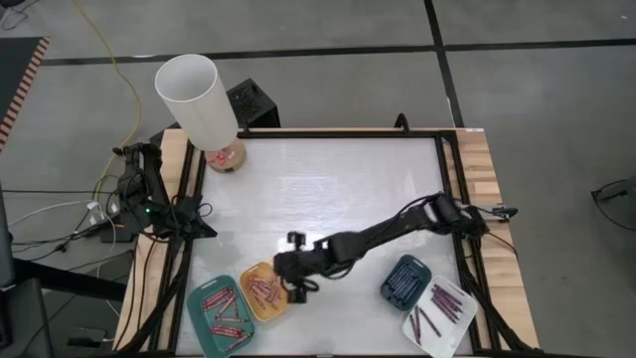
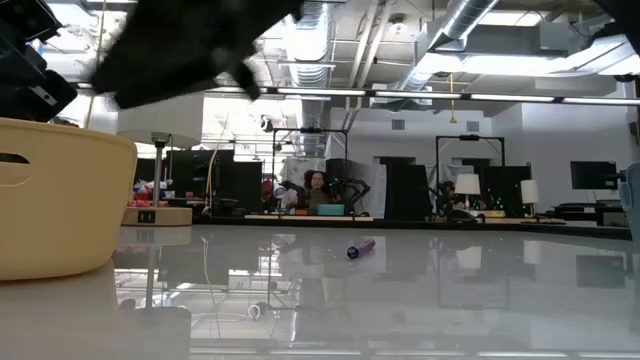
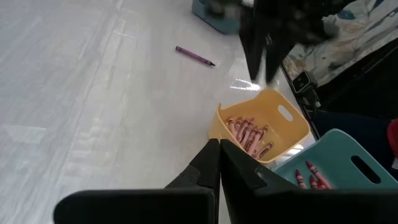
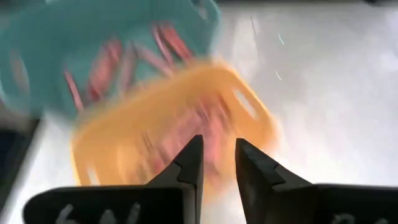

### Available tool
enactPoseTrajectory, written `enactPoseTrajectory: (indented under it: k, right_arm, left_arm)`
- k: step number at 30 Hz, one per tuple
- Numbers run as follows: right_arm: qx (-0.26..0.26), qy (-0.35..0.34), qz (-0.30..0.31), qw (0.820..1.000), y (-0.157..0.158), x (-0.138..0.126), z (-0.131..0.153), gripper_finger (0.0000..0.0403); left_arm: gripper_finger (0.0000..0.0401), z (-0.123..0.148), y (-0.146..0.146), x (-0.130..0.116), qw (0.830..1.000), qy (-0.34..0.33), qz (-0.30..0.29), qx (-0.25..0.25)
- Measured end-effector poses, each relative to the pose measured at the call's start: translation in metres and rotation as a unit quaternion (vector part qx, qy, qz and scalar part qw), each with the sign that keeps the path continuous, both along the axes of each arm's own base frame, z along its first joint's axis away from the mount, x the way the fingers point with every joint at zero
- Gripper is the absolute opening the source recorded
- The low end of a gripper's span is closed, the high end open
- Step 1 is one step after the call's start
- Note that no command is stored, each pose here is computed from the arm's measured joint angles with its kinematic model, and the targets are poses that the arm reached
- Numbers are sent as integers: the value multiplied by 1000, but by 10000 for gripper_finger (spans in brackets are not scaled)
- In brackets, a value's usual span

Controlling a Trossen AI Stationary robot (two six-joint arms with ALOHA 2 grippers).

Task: Sort crayons
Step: Put the purple crayon into the white bin

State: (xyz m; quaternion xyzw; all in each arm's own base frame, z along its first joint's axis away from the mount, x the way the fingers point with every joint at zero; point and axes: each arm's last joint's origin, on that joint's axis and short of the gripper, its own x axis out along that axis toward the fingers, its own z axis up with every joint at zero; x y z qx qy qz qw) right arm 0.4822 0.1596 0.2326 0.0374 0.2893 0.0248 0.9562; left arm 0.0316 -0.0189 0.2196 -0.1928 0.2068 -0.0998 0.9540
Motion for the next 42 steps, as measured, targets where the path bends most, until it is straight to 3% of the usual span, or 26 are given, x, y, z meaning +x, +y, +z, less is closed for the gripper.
enactPoseTrajectory:
  k: [4,8,14,17,25,28,33,42]
  right_arm:
    - [-70,105,22,992,-17,-34,28,87]
    - [-114,205,35,972,-33,-65,45,87]
    - [-203,326,112,917,-45,-89,37,87]
    - [-238,325,162,901,-44,-89,29,87]
    - [-286,289,232,884,-39,-84,11,87]
    - [-285,293,258,876,-38,-85,8,87]
    - [-275,275,276,879,-38,-82,8,92]
    - [-276,272,274,880,-42,-80,5,175]
  left_arm:
    - [0,0,0,0,1000,0,0,0]
    - [0,0,0,0,1000,0,0,0]
    - [0,0,0,0,1000,0,0,0]
    - [0,0,0,0,1000,0,0,0]
    - [0,0,0,0,1000,0,0,0]
    - [0,0,0,0,1000,0,0,0]
    - [0,0,0,0,1000,0,0,0]
    - [0,0,0,0,1000,0,0,0]
